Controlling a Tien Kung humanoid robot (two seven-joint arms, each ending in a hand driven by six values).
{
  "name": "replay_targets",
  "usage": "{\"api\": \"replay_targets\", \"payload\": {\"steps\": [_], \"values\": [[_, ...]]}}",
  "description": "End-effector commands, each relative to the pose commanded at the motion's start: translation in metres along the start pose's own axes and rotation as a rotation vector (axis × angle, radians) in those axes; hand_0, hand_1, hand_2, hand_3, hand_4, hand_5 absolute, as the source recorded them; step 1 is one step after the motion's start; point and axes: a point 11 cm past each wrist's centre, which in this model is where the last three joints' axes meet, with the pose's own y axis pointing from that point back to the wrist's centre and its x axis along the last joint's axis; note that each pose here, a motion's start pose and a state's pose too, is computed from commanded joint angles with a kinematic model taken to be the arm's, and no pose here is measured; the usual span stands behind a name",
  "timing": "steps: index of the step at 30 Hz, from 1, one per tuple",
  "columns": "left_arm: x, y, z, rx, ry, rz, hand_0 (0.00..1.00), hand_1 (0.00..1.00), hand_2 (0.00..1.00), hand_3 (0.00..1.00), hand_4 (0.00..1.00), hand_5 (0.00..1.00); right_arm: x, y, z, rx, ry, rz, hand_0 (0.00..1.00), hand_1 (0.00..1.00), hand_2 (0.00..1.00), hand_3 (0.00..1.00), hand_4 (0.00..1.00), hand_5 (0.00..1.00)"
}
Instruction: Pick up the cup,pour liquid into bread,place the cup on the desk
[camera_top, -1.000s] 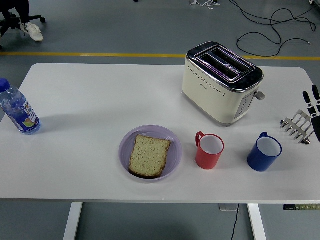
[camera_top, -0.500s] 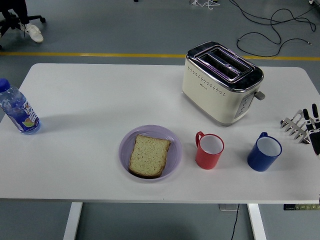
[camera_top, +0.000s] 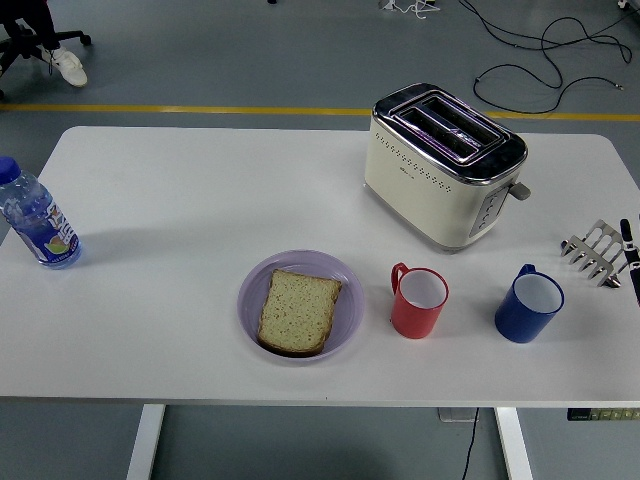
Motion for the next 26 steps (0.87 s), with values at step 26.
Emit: {"api": "replay_targets", "payload": {"steps": [26], "values": [[-0.024,-0.005,-0.016,0.010,0.201,0.008,0.648,0.687,0.706,0.591,0.309,0.891,0.002,0.001,-0.004,0.008,0.010,0.016,0.698,0.630,0.666,0.624,0.651,0.226]]}}
